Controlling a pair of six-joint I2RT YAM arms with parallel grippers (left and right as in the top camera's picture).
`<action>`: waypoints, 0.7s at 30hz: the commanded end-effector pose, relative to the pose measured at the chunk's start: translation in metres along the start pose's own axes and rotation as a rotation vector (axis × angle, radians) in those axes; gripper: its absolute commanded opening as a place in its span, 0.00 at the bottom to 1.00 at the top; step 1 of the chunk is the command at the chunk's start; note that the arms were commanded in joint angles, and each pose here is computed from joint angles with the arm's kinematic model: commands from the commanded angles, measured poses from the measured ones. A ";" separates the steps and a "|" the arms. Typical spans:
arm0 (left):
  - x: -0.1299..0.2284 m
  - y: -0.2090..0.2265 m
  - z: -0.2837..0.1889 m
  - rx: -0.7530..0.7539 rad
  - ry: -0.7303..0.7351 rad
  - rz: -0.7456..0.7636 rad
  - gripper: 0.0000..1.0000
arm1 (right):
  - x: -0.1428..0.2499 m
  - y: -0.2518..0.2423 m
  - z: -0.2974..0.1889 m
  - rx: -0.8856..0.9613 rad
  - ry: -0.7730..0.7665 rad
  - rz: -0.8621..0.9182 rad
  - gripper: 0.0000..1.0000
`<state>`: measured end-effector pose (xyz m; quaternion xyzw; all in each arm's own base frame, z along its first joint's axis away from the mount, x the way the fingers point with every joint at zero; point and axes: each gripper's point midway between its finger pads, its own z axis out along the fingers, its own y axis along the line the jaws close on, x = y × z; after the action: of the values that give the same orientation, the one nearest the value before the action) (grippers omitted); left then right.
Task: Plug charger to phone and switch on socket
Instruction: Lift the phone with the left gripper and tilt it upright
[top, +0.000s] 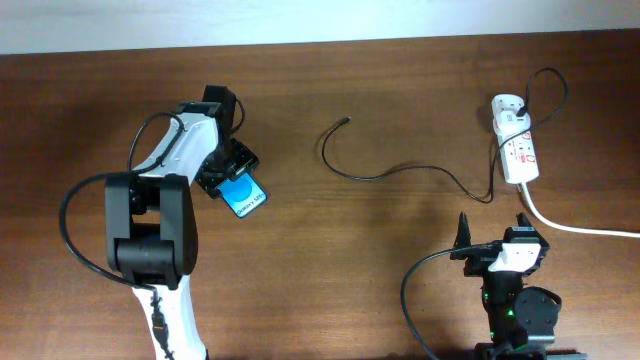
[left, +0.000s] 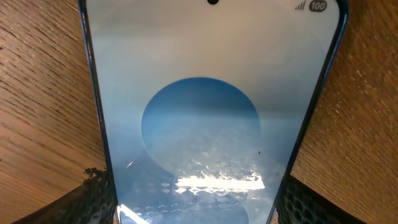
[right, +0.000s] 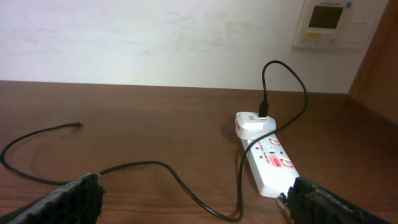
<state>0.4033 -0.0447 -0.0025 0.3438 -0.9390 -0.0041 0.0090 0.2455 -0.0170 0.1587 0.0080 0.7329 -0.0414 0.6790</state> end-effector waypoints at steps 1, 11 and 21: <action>0.019 0.032 0.042 -0.150 0.085 0.003 0.72 | 0.003 0.000 0.000 -0.001 0.006 0.001 0.98; 0.000 0.026 0.009 -0.137 0.079 -0.003 0.72 | 0.003 0.000 0.000 -0.001 0.006 0.001 0.99; 0.014 0.004 -0.009 -0.019 0.185 0.078 0.72 | 0.003 0.000 0.000 -0.001 0.006 0.001 0.98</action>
<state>0.3874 -0.0408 0.0048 0.3212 -0.9429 -0.0175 0.0861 0.2455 -0.0170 0.1587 0.0081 0.7329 -0.0413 0.6790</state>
